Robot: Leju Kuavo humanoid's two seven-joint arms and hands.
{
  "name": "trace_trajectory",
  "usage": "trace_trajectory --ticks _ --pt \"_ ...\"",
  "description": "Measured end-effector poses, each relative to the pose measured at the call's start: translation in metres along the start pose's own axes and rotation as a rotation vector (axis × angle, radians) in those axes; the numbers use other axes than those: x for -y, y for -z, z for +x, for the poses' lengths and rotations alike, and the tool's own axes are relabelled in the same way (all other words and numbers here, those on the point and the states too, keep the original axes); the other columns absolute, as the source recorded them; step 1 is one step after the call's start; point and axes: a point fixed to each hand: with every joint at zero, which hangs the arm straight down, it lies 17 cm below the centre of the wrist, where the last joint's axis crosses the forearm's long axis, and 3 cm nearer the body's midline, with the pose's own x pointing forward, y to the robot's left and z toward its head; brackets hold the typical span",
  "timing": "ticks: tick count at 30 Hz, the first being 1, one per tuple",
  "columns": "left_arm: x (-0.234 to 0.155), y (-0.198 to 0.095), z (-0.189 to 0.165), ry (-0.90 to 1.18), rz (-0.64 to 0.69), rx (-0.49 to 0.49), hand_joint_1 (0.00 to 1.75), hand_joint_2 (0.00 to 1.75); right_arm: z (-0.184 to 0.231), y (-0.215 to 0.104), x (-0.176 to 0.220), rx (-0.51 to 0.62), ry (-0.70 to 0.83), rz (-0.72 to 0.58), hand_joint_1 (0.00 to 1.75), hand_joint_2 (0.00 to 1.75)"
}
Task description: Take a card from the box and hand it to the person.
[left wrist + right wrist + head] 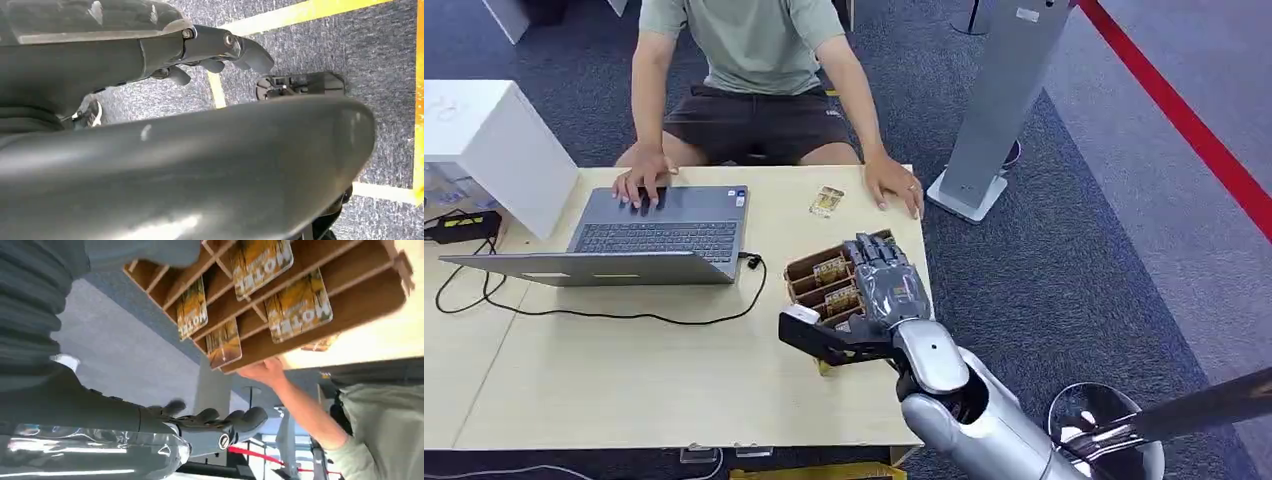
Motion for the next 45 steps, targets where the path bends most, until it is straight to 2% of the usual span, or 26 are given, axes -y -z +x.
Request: trace_trajectory --ticks 1,4,15,20,30,32,39,45 --pt "0.000 0.000 0.000 0.000 0.000 0.000 0.00 0.00 0.002 -0.001 -0.002 0.000 -0.004 0.006 1.03 1.75" --pt "0.000 0.000 -0.001 0.000 0.000 -0.003 0.00 0.00 0.008 -0.006 -0.008 0.007 -0.006 0.019 1.03 1.75" --pt "0.000 0.000 -0.002 -0.003 0.001 -0.008 0.00 0.00 0.020 -0.019 -0.028 0.030 -0.003 0.060 0.98 1.75" --pt "0.000 0.000 -0.002 -0.004 0.001 -0.009 0.00 0.00 0.022 -0.020 -0.030 0.036 -0.006 0.063 0.77 1.75" --pt "-0.001 0.000 -0.004 -0.004 0.002 -0.020 0.00 0.00 0.028 -0.022 -0.051 0.050 -0.007 0.110 0.77 1.75" --pt "-0.001 0.000 -0.004 -0.004 0.002 -0.021 0.00 0.00 0.027 -0.022 -0.056 0.048 -0.009 0.119 0.82 1.75" --pt "0.000 0.000 -0.004 -0.002 0.002 -0.021 0.00 0.00 0.023 -0.021 -0.069 0.037 -0.018 0.139 0.75 1.75" --pt "0.000 0.000 -0.004 0.002 0.001 -0.020 0.00 0.00 0.018 -0.020 -0.076 0.024 -0.019 0.148 0.79 1.75"
